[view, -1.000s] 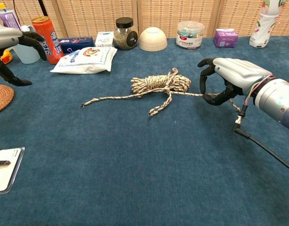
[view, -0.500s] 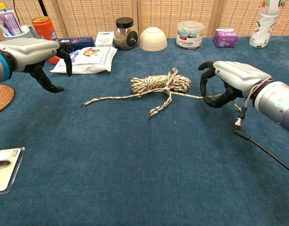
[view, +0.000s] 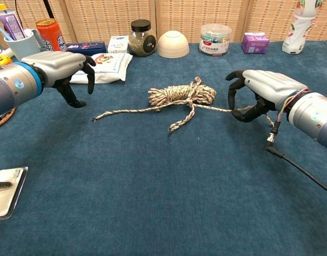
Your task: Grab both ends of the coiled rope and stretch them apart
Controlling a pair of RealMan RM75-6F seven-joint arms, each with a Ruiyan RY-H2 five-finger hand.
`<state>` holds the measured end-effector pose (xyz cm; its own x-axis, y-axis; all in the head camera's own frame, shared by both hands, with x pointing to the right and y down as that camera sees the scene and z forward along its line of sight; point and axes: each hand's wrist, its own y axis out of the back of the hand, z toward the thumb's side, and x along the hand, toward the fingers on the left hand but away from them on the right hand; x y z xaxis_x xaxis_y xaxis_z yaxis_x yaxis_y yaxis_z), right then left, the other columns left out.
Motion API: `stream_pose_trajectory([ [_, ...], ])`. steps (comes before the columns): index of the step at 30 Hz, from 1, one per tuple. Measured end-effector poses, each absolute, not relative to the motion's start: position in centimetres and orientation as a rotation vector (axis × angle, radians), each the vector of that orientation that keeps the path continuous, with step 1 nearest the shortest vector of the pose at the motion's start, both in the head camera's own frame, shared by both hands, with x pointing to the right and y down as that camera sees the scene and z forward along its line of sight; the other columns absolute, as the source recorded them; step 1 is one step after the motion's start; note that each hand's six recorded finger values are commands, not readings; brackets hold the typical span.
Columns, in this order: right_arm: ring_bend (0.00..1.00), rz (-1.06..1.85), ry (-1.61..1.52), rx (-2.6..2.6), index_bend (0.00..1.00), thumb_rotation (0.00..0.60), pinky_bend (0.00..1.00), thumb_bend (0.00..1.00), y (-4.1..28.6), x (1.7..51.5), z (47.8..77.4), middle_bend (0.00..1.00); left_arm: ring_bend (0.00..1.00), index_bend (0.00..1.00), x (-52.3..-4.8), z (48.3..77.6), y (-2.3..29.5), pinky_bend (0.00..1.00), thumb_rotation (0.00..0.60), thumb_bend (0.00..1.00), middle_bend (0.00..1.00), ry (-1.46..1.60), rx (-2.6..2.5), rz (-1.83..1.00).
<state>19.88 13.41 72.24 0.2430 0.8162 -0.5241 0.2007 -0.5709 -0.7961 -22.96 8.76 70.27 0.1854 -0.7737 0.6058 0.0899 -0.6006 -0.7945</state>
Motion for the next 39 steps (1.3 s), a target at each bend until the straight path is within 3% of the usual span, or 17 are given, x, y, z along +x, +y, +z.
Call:
stream_pose_trajectory([
  [8, 0.00, 1.350, -0.929, -1.924, 0.63, 0.600, 0.00, 0.51, 13.3, 20.2, 72.4, 0.11, 0.01, 0.51, -21.4, 71.4, 8.6, 0.00, 0.600, 0.33, 0.10, 0.621, -1.748, -1.493],
  [39, 0.00, 1.387, -0.923, -1.925, 0.63, 0.600, 0.00, 0.52, 13.1, 21.3, 73.2, 0.11, 0.01, 0.53, -16.9, 74.3, 9.6, 0.00, 0.600, 0.31, 0.10, 0.563, -1.777, -1.488],
])
